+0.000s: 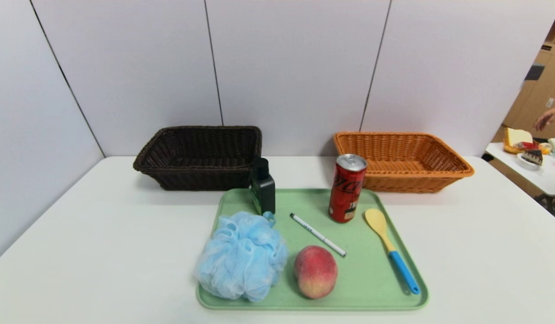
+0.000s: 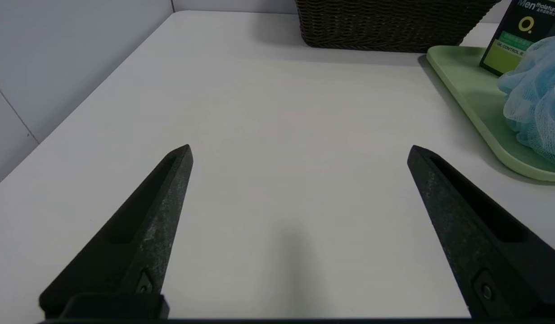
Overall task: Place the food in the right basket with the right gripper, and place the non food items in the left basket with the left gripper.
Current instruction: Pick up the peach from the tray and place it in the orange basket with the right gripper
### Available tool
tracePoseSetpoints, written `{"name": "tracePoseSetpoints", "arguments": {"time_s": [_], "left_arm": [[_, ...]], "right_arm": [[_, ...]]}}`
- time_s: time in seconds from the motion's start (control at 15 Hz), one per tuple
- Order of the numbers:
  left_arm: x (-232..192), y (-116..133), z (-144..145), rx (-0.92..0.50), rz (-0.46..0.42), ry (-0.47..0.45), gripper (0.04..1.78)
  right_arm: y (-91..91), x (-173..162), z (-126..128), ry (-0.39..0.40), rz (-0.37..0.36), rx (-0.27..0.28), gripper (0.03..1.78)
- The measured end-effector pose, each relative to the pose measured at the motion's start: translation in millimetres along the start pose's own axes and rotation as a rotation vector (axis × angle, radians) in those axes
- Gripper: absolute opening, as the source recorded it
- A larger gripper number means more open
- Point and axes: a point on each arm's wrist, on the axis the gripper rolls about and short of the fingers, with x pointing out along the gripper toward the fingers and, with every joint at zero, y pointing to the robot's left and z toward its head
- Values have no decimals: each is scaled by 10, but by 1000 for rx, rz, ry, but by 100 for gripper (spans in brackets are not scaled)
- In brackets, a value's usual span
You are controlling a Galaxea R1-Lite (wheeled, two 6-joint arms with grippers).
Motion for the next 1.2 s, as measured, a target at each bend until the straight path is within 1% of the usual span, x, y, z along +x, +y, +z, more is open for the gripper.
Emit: {"name": "tracePoseSetpoints", "arguments": {"time_s": [0.33,0.47,0.53,0.6,0.73,0.87,1.0,1.07,1.13,1.2], "left_arm": [[0,0,0,-13,0,0,169],[0,0,4,-14,1,-4,169],[0,0,5,-14,1,-5,169],[-3,0,13,-10,0,-6,169],[-54,-11,195,-7,-20,-41,169],[-127,-28,545,-12,-40,-55,169],[-115,-48,923,-32,-50,-4,169],[-61,-59,1104,-43,-56,33,169],[18,-70,1264,-50,-62,69,169],[122,-82,1417,-54,-67,105,169]], "right_arm": [[0,0,0,0,0,-4,171],[0,-4,3,6,0,-20,171],[2,-22,61,-10,5,-24,171],[6,-61,190,-30,9,-24,171],[17,-166,575,-55,29,-15,171],[34,-245,1089,-38,58,24,171],[51,-204,1599,31,83,87,171],[60,-126,1883,83,91,128,171],[67,-39,2103,127,99,160,171],[74,96,2326,190,107,193,171]]}}
